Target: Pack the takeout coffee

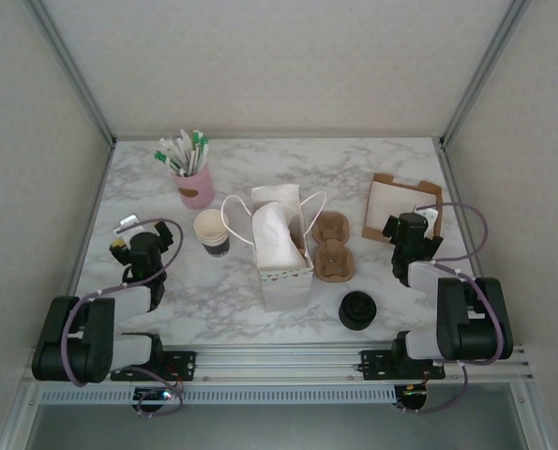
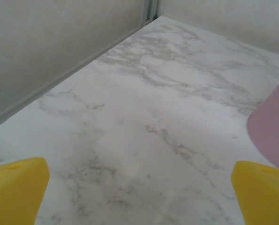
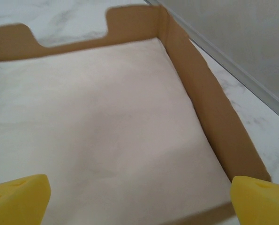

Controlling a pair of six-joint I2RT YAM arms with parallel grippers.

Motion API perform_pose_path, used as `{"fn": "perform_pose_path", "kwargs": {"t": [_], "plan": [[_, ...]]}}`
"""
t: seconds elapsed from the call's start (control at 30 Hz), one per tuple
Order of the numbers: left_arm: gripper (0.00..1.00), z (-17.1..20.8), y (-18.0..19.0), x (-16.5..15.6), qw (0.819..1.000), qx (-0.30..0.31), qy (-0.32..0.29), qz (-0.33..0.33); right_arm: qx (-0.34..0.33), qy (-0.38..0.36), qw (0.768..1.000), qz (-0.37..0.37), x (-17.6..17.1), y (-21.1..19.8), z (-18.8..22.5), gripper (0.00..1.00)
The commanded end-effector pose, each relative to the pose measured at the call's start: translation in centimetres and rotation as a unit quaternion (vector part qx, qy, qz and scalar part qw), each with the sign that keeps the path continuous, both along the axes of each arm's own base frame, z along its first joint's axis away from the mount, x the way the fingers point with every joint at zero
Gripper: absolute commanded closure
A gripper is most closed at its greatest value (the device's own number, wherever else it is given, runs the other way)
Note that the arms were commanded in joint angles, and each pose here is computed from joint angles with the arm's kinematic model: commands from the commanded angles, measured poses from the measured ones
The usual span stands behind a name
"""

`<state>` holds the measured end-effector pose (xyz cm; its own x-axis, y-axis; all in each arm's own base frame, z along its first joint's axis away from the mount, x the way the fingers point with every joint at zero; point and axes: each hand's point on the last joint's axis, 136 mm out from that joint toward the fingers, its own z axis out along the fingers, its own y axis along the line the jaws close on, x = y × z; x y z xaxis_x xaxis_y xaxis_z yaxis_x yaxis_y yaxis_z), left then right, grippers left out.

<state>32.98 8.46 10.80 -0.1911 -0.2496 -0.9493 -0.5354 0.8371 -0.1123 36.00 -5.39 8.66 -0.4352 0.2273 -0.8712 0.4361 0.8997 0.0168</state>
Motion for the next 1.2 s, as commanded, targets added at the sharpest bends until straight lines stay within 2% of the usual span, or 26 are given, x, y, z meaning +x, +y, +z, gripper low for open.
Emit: {"fn": "perform_pose_path", "kwargs": {"t": [0.0, 0.07, 0.27, 0.4, 0.6, 1.17], "plan": [[0.01, 3.3, -0.5, 1.9, 0.997, 0.008, -0.069, -0.027, -0.009, -0.049, 0.998, 0.045, 1.8, 1.4, 2.5, 0.01], [0.00, 3.6, -0.7, 2.2, 0.996, 0.009, -0.080, -0.034, -0.023, -0.070, 0.994, 0.077, 1.9, 2.3, 2.4, 0.01], [0.00, 4.6, -2.2, 2.2, 0.990, 0.018, -0.115, -0.082, -0.062, -0.051, 0.988, 0.134, 3.7, 5.3, 1.5, 0.01], [0.01, 4.9, -2.3, 1.7, 0.988, 0.019, -0.127, -0.085, -0.063, -0.061, 0.987, 0.134, 2.8, 5.2, 1.3, 0.01], [0.00, 5.4, -2.0, 0.7, 0.986, 0.024, -0.149, -0.075, -0.061, -0.106, 0.957, 0.264, 1.3, 9.4, 0.6, 0.01], [0.00, 6.0, -2.7, -1.6, 0.976, 0.038, -0.191, -0.098, -0.043, -0.066, 0.970, 0.231, 2.7, 8.1, -0.1, 0.01]]}}
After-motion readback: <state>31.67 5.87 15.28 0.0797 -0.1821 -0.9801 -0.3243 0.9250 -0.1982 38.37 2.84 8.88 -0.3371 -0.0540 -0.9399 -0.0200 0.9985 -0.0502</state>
